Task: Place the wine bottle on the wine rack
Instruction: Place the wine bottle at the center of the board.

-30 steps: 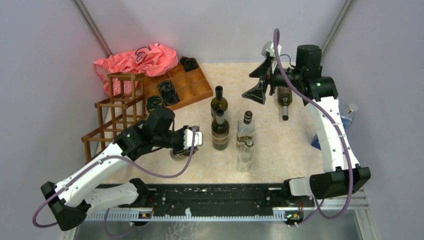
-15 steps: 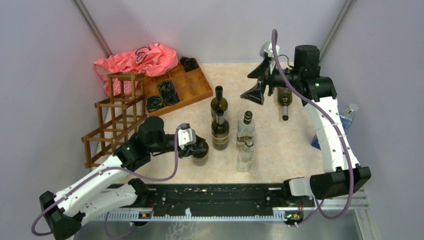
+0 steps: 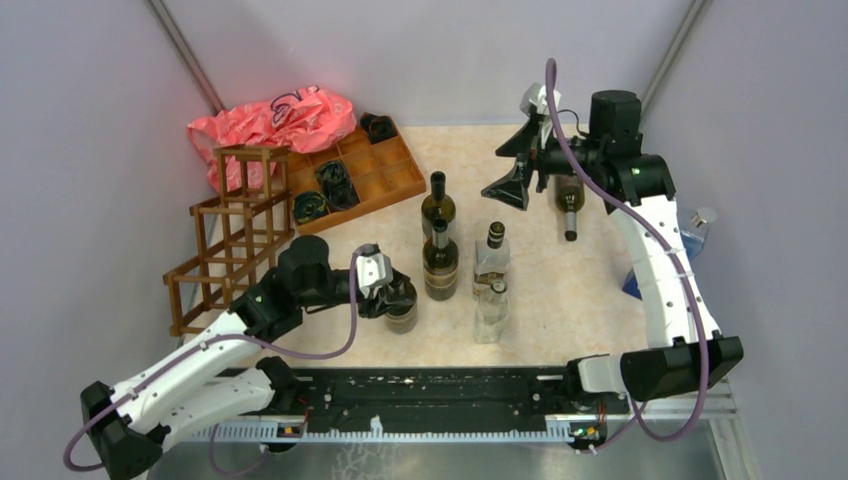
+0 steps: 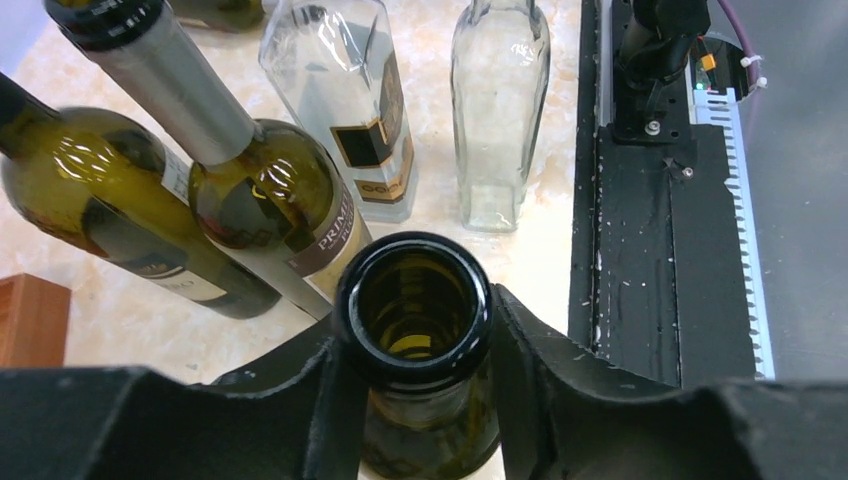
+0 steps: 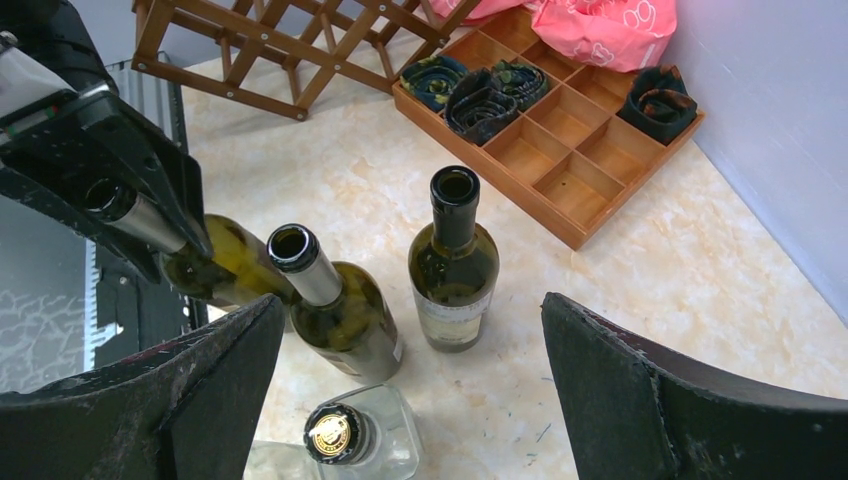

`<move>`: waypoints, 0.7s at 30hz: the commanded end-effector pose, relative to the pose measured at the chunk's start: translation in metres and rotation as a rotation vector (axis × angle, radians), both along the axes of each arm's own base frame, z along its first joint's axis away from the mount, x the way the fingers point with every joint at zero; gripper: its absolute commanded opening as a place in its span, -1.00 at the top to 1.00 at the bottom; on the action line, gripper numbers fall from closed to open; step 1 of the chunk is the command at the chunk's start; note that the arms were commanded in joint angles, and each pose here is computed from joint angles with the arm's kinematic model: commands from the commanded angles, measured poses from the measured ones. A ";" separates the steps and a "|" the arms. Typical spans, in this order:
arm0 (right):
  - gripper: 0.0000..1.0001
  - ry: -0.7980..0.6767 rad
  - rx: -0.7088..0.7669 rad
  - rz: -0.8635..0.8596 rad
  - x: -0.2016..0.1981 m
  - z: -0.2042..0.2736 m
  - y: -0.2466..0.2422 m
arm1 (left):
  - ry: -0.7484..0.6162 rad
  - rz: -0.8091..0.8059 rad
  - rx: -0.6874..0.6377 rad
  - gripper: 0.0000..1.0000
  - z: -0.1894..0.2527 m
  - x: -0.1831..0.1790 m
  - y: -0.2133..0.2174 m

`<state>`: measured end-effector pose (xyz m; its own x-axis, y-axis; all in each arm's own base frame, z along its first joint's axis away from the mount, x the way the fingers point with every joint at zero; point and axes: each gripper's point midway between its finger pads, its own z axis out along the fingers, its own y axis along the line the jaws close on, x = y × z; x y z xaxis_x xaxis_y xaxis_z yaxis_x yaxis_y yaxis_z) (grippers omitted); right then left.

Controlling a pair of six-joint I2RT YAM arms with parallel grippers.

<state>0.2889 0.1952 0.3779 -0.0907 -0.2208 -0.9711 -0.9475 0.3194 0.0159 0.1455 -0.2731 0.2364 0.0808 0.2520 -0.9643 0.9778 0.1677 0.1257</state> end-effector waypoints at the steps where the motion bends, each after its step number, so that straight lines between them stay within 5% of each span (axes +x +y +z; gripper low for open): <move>1: -0.97 -0.068 0.021 0.018 -0.012 0.021 0.003 | 0.038 -0.026 0.021 -0.07 0.000 -0.001 -0.004; 9: -0.97 -0.067 0.018 0.018 -0.012 0.020 0.003 | 0.018 -0.038 0.043 -0.54 0.004 -0.001 -0.003; 21: -0.97 -0.072 0.018 0.020 -0.015 0.022 0.002 | 0.015 -0.004 0.069 -0.61 0.009 0.008 -0.003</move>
<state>0.2872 0.1950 0.3796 -0.0853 -0.2205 -0.9717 -0.9474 0.3199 0.0106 0.1499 -0.2743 0.2331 0.0461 0.3280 -0.9435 0.9832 0.1522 0.1010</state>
